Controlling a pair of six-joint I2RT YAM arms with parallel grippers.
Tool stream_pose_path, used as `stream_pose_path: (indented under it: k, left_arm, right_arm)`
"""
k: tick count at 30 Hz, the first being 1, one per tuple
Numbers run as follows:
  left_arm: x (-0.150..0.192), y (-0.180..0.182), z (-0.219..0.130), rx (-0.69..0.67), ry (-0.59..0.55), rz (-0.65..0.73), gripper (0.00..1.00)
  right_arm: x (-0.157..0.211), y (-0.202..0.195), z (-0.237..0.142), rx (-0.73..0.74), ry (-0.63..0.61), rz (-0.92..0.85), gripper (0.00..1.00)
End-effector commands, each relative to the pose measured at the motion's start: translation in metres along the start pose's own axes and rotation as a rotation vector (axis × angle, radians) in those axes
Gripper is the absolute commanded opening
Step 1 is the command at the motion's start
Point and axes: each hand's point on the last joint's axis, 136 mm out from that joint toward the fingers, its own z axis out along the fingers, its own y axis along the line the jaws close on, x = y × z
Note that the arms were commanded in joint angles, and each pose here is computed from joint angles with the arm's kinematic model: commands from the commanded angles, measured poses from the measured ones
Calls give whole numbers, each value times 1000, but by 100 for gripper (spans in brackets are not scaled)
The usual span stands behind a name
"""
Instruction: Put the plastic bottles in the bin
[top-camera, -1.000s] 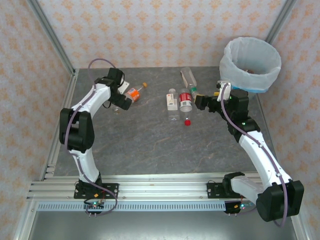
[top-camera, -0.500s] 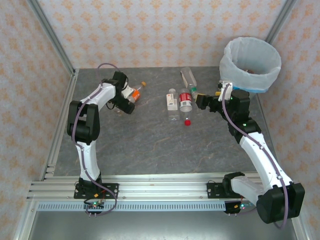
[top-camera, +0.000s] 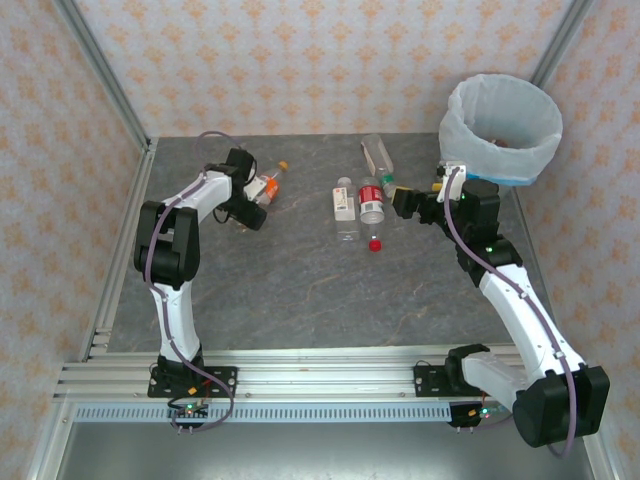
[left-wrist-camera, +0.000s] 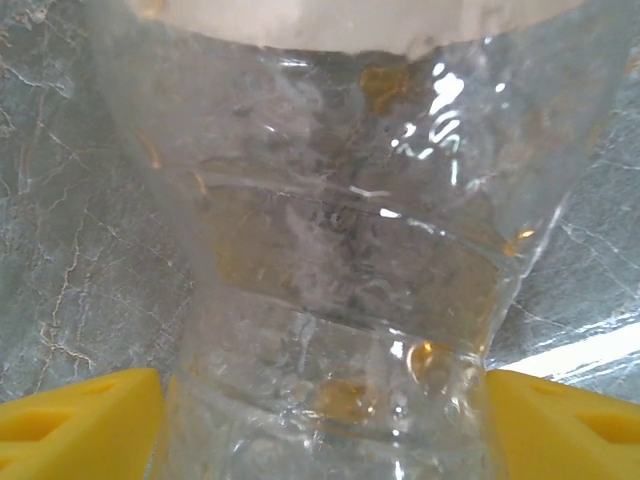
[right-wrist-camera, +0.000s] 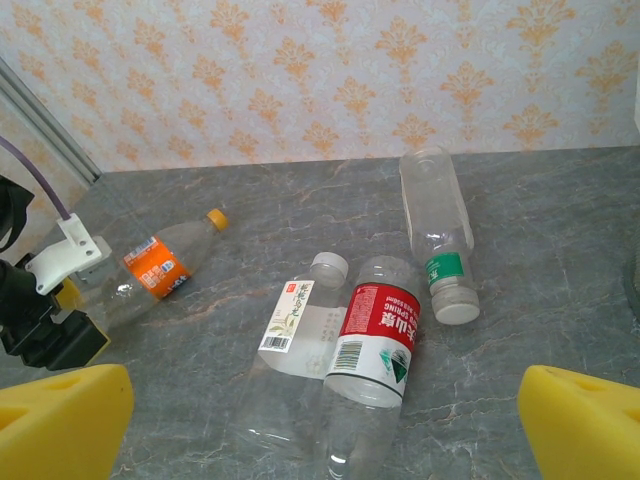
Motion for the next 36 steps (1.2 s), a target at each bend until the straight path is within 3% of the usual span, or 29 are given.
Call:
stream_pose_path:
  k: [1, 5, 8, 16, 21, 24, 25, 36]
  left_arm:
    - [0, 9, 2, -45, -5, -27, 80]
    - [3, 9, 8, -64, 9, -25, 77]
    - [0, 9, 8, -80, -5, -48, 67]
    - [-16, 7, -12, -117, -136, -131, 44]
    - [-30, -6, -40, -155, -243, -174, 30]
    - [-34, -23, -54, -141, -298, -183, 14]
    - [-36, -30, -59, -131, -318, -187, 2]
    - [-45, -84, -114, 50, -546, -306, 0]
  right_arm:
    - [-9, 4, -6, -1, -30, -22, 99]
    - [-9, 3, -6, 1, -30, -18, 99]
    - [-8, 4, -5, -3, -26, -17, 99]
    - [-5, -2, -2, 22, -34, 18, 99]
    - [-9, -22, -2, 117, -119, 94, 99]
    - [-7, -24, 0, 123, -124, 121, 99]
    - [-6, -23, 1, 116, -116, 123, 99]
    - [-3, -27, 12, 118, -107, 211, 99]
